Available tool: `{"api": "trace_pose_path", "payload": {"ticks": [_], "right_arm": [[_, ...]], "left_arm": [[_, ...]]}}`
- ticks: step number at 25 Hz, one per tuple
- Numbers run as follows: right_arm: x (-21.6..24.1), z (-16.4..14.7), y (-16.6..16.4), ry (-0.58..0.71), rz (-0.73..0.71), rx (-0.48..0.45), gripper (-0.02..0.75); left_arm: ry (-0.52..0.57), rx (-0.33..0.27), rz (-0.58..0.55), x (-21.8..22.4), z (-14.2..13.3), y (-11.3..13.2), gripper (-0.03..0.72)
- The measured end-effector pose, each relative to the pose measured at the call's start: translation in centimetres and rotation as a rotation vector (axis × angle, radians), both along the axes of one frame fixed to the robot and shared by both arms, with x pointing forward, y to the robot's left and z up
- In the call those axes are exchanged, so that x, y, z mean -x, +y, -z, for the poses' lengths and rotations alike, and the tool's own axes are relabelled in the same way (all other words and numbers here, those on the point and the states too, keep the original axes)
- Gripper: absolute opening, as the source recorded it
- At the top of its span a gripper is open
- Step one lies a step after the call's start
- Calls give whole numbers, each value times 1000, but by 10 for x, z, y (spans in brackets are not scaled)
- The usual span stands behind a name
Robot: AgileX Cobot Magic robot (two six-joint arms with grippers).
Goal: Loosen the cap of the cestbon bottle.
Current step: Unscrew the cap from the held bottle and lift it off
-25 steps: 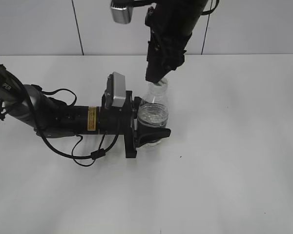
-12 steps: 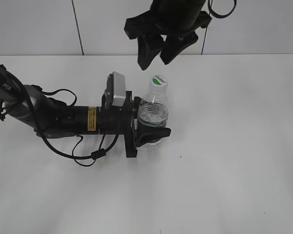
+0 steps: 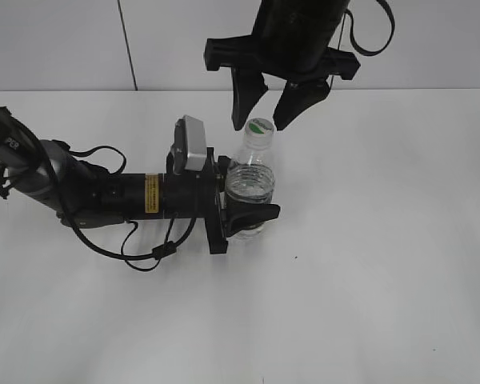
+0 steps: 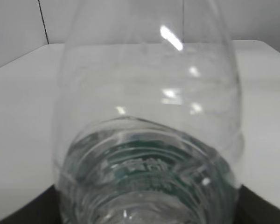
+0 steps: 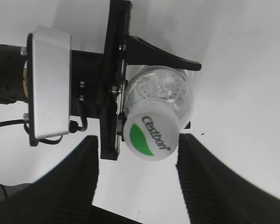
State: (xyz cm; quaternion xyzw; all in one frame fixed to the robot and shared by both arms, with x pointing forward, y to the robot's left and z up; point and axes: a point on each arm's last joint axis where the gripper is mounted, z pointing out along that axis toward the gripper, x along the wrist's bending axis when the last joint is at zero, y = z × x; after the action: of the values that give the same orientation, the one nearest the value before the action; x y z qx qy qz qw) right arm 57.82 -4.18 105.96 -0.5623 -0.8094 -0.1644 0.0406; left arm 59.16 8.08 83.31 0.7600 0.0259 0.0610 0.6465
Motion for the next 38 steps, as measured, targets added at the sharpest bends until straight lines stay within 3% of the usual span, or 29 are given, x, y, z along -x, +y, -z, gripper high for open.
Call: {"api": "trace_pose_path", "payload": {"ticks": [21, 38], "right_arm": [[-1, 0, -1, 3, 32, 7, 411], [-6, 19, 4, 45, 33, 23, 405]], "left_arm": [[1, 1, -3, 0, 0, 0, 401], [1, 1, -6, -1, 0, 0, 401]]}}
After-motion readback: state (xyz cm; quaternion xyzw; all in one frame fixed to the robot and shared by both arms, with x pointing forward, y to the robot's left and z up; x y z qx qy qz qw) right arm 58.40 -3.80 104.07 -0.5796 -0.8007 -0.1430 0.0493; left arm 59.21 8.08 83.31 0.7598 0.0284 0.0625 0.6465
